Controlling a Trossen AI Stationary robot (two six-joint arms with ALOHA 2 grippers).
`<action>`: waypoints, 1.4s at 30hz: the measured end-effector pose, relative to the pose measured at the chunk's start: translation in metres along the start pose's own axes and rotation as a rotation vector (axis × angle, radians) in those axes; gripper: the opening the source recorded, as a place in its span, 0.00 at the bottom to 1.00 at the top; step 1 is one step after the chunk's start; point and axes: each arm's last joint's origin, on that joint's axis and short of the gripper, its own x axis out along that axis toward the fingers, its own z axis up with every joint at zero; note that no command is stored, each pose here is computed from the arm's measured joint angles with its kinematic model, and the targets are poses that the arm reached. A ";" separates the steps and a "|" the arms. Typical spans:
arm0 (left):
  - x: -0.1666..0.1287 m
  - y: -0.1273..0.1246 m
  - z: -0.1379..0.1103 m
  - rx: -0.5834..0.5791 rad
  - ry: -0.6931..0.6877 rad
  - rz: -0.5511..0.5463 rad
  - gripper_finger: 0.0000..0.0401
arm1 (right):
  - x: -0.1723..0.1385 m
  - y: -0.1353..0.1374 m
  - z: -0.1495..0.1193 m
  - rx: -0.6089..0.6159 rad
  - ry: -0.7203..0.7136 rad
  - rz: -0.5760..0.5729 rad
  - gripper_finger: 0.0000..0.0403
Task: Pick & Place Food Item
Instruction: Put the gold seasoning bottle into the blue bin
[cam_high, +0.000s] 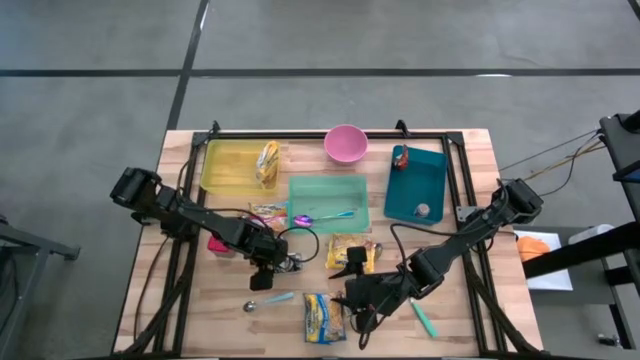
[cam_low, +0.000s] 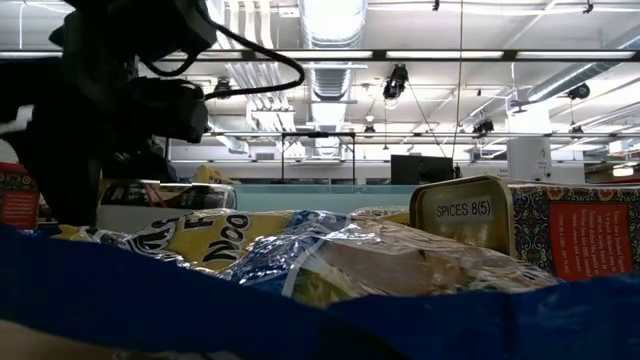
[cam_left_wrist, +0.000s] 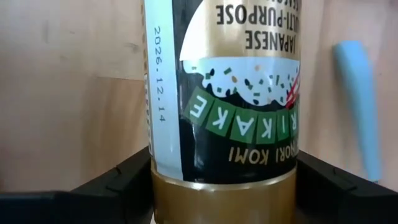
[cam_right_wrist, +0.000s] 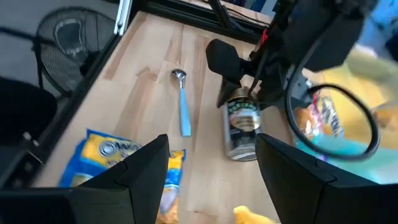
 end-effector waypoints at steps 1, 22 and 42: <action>-0.003 -0.001 0.004 -0.026 -0.002 -0.012 0.69 | 0.000 0.000 0.000 -0.035 0.002 -0.001 0.59; -0.057 -0.015 0.063 -0.161 -0.174 -0.250 0.69 | -0.003 0.005 -0.003 -0.297 0.016 -0.023 0.59; -0.067 0.012 0.080 -0.237 -0.213 -0.409 0.69 | -0.013 -0.009 0.003 -0.316 0.026 -0.101 0.59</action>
